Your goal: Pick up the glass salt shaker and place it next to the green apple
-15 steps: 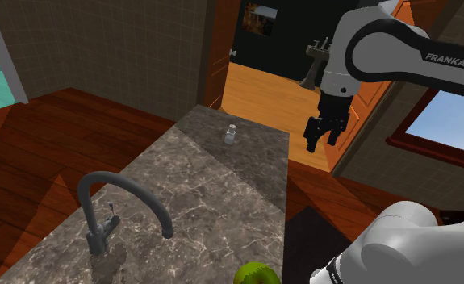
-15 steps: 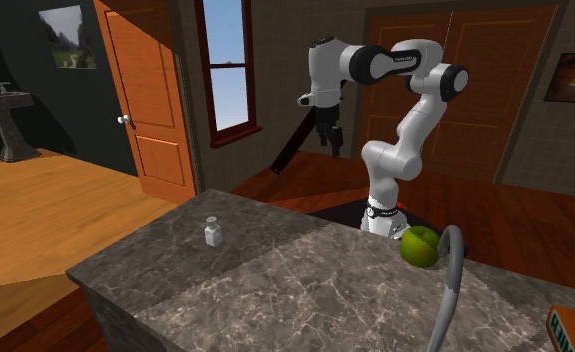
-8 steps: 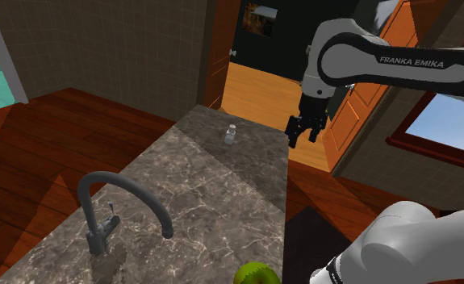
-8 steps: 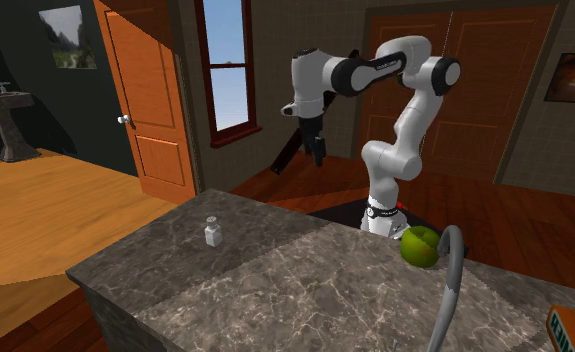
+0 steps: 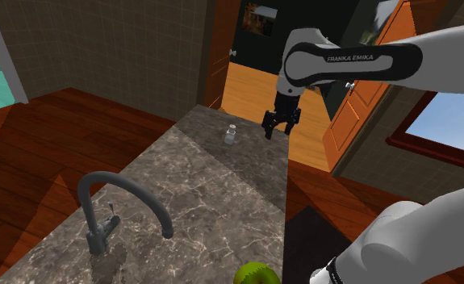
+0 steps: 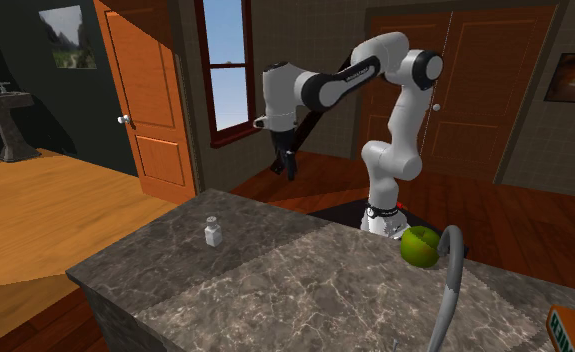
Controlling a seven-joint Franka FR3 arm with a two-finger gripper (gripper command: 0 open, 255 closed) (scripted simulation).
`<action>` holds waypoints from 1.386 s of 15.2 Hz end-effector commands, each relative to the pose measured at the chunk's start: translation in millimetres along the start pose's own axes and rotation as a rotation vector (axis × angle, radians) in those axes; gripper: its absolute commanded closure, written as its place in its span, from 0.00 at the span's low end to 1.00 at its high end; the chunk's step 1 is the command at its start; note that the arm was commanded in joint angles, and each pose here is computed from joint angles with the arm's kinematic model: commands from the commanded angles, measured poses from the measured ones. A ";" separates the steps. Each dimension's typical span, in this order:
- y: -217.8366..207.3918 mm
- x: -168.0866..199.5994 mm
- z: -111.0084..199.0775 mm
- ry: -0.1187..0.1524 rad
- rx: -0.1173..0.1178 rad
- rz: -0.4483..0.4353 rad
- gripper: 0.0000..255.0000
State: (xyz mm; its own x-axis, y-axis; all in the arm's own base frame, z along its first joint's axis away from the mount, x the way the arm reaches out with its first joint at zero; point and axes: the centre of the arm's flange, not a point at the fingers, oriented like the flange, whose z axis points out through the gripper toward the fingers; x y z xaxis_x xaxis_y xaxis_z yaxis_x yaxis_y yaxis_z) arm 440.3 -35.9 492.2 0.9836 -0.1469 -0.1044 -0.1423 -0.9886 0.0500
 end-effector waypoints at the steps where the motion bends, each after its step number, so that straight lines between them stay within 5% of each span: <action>1: -0.4 23.3 8.9 0.012 0.004 -0.001 0.00; 21: -12.2 245.3 62.7 0.114 0.038 -0.007 0.00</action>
State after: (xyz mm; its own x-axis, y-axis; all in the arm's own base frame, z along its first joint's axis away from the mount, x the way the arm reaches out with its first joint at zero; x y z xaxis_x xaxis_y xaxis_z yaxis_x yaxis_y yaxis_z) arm 670.5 -60.1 407.4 0.9904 -0.1380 0.0068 -0.1381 -0.9903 0.0127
